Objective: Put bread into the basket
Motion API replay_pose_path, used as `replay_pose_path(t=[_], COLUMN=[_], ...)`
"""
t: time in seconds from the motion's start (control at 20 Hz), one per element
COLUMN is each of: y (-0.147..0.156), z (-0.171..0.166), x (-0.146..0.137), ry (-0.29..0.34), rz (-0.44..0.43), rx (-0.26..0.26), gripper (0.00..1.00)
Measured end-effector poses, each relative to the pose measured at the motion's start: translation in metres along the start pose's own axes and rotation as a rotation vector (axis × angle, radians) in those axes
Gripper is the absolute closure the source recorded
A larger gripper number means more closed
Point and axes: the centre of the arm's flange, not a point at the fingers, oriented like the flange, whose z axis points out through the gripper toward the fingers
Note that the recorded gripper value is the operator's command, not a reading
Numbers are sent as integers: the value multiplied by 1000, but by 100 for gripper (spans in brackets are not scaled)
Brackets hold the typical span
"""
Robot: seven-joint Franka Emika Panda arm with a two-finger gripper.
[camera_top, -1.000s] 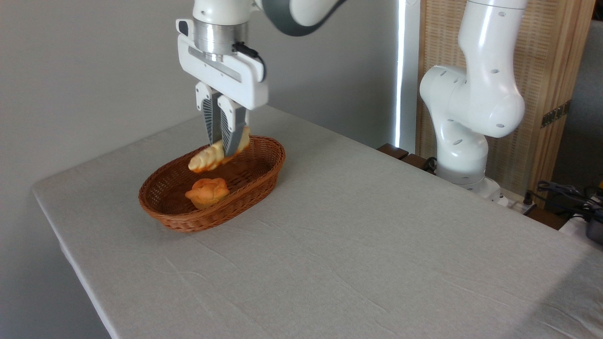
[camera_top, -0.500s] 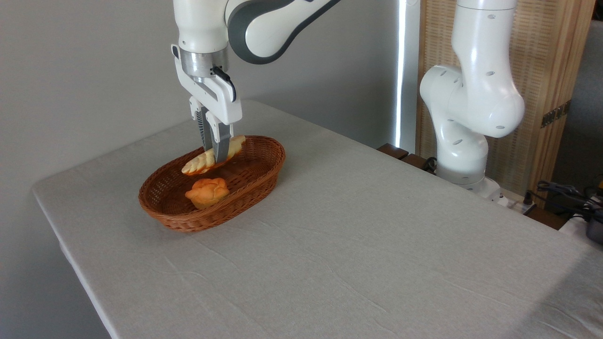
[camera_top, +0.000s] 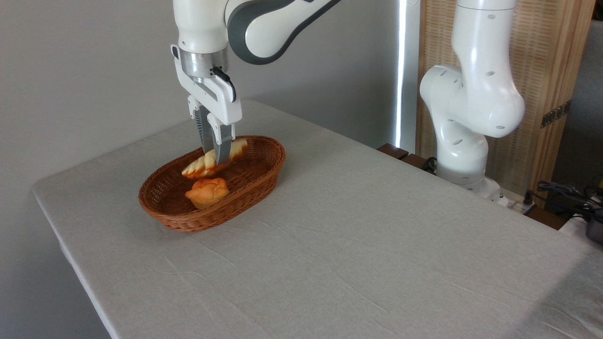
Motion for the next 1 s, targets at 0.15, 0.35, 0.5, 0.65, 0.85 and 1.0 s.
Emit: replay_pose_path(t=[0.15, 0.35, 0.5, 0.65, 0.85, 1.0], y=[-1, -12, -43, -82, -117, -137], z=[0, -5, -28, -55, -76, -93], x=[0, -4, -11, -37, -72, -94], ry=[0, 5, 44, 4, -91, -126], rz=[-1, -15, -71, -100, -19, 41], rx=[2, 13, 36, 66, 65, 30], gripper=[0, 0, 0, 0, 0, 0])
